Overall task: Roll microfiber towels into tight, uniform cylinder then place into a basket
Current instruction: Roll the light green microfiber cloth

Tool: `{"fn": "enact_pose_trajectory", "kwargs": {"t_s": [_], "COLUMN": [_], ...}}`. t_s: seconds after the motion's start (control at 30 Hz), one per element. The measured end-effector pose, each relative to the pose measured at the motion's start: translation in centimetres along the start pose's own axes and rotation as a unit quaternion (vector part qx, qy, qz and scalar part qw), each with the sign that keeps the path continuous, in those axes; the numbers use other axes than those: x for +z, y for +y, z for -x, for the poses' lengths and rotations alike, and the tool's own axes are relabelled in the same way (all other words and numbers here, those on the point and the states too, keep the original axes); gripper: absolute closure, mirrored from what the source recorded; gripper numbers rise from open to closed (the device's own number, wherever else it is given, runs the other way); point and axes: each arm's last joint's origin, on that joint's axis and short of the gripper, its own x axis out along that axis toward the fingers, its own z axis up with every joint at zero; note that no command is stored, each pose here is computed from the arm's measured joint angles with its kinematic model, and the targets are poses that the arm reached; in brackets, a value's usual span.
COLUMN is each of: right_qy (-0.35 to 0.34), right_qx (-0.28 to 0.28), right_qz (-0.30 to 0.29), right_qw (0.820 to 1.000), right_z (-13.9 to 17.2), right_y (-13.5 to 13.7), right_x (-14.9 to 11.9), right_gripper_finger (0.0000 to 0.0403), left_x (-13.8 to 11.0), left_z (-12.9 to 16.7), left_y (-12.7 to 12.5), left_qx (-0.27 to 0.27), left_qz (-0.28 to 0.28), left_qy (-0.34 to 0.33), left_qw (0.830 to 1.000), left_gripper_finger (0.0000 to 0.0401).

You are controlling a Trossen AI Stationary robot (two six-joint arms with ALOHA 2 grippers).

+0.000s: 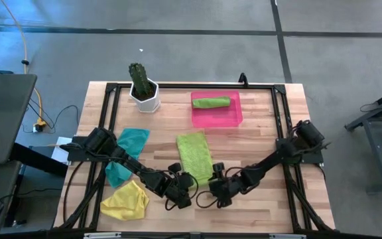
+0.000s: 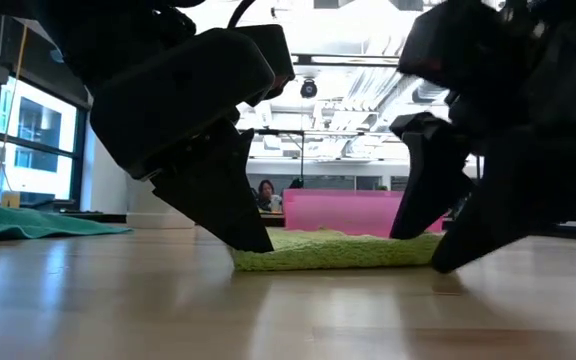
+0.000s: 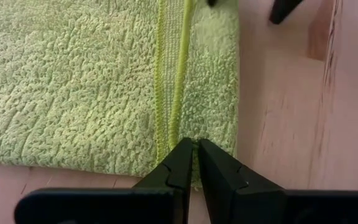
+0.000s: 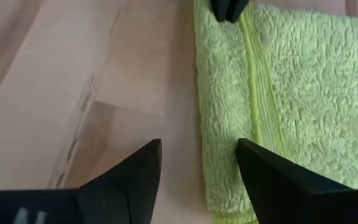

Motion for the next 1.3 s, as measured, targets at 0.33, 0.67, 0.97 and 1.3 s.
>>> {"fn": "enact_pose_trajectory", "kwargs": {"t_s": [0.33,0.67,0.97,1.3], "right_qy": [0.011,0.015,0.042,0.06], "right_qx": [-0.03,-0.054,-0.044,-0.013], "right_qz": [0.006,-0.015,-0.093,-0.146], "right_qw": [0.999,0.998,0.994,0.987], "right_z": [-0.4,-0.5,-0.7,-0.7], "right_y": [0.0,-0.2,-0.9,-0.8], "right_x": [-0.4,-0.6,-0.9,-1.1], "right_gripper_finger": [0.0199,0.0199,0.0207,0.0329], "left_x": [0.0,0.0,0.0,0.1], "left_z": [0.0,0.0,0.0,0.0], "left_y": [0.0,-0.2,-0.3,-0.5], "left_qx": [-0.001,-0.013,-0.016,-0.027], "left_qz": [-0.004,-0.006,-0.007,-0.002], "left_qy": [0.0,0.001,0.001,-0.004], "left_qw": [1.0,1.0,1.0,1.0], "left_gripper_finger": [0.0378,0.0378,0.0378,0.0378]}}
